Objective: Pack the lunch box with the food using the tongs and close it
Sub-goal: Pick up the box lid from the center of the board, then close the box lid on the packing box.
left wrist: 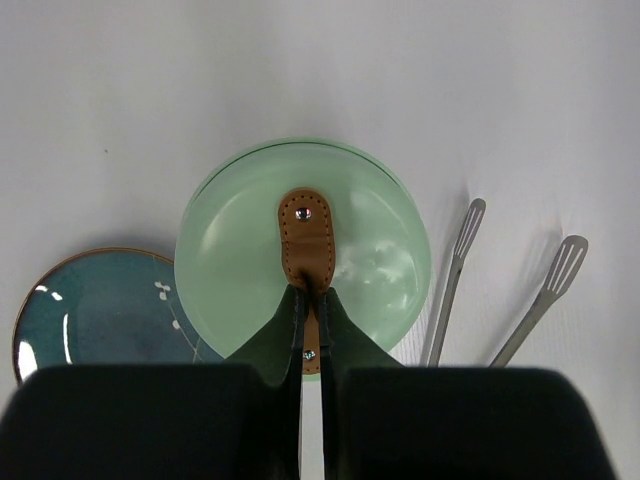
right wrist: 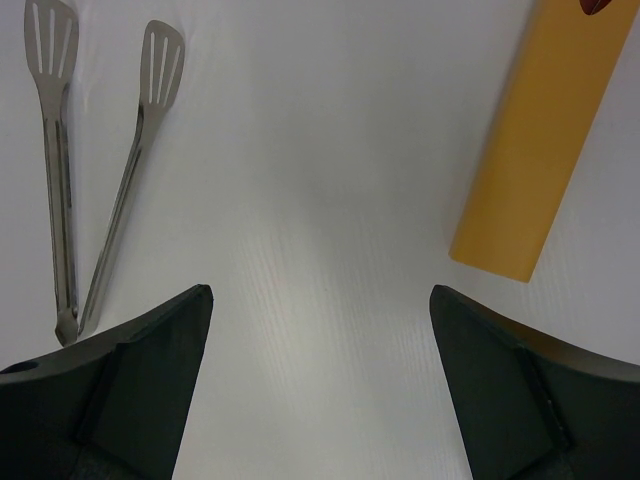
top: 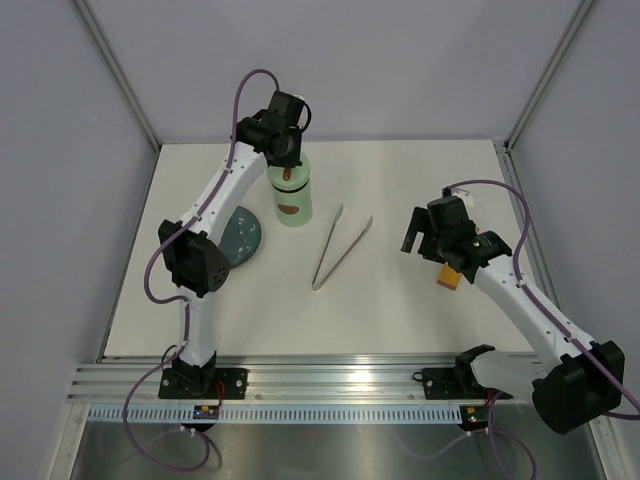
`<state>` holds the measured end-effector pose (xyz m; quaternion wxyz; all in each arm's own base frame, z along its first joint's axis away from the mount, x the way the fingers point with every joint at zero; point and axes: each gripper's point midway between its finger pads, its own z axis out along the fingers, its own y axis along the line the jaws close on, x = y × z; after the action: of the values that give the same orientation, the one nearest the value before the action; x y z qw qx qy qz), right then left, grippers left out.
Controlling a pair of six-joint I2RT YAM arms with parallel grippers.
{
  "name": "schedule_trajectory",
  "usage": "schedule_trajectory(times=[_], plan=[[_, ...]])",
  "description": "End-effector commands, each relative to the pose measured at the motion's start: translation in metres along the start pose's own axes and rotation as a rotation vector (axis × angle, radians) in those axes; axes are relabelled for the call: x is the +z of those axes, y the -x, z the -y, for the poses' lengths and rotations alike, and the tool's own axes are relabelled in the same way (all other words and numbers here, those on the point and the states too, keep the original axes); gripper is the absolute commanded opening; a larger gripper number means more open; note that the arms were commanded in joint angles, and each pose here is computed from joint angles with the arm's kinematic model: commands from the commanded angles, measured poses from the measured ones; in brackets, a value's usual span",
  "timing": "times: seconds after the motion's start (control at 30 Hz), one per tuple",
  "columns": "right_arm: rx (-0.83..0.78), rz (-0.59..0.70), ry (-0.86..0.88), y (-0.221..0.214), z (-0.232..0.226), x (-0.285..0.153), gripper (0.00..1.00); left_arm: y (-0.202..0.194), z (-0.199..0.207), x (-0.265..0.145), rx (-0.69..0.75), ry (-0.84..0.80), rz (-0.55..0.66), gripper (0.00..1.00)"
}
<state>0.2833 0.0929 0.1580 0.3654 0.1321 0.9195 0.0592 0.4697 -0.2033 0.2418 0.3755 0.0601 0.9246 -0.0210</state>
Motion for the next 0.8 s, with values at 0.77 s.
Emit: schedule_trajectory(times=[0.77], plan=[[0.009, 0.044, -0.034, 0.012, 0.008, -0.009, 0.98, -0.023, 0.010, 0.040, -0.060, -0.129, -0.107, 0.00]])
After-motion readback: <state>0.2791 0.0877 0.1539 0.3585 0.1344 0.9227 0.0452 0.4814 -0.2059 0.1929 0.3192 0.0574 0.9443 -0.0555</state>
